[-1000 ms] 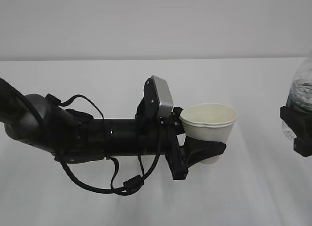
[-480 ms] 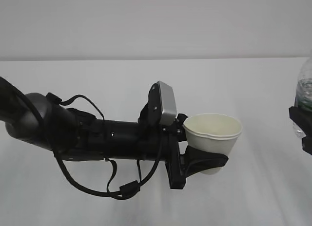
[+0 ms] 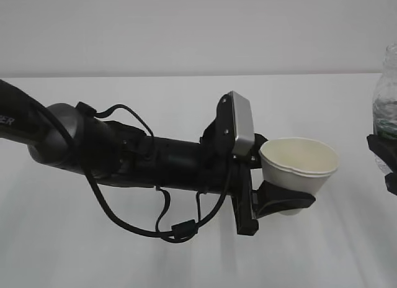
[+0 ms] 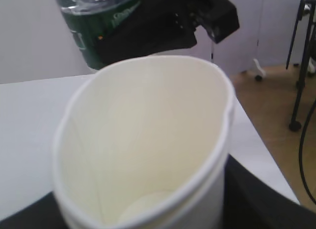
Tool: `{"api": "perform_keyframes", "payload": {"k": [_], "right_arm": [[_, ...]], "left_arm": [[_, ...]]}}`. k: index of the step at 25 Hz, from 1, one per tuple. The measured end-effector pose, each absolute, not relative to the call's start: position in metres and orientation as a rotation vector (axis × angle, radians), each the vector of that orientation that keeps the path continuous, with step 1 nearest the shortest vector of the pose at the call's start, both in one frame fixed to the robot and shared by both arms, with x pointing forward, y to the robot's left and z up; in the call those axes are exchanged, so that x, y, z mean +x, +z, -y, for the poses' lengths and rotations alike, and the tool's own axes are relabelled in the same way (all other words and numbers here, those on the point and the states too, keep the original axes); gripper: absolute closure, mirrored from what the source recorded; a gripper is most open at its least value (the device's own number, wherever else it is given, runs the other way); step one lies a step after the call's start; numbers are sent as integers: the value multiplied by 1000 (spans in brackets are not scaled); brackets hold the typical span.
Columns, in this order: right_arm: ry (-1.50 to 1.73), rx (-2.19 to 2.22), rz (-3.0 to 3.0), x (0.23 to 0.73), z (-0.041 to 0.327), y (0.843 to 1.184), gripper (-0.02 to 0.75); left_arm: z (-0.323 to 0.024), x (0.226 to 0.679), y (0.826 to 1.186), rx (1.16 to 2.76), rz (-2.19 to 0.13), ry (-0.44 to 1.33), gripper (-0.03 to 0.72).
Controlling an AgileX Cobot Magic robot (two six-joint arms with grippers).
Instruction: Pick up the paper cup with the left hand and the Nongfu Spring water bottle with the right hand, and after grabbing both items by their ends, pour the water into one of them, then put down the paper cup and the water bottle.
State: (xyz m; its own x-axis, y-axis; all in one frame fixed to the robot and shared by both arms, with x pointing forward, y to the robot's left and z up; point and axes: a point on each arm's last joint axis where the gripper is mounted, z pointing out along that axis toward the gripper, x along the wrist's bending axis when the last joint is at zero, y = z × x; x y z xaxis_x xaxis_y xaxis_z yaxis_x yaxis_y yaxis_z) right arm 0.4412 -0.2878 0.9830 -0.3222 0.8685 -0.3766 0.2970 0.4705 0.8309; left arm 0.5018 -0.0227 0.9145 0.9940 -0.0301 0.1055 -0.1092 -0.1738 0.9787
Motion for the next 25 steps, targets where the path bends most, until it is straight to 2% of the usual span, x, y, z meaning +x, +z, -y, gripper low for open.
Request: {"api": "perform_keyframes", "payload": {"k": [25], "right_arm": [[734,825,-1917,441,287,982,282]], "left_arm": [[31,510,920,1768,69,132,258]]}}
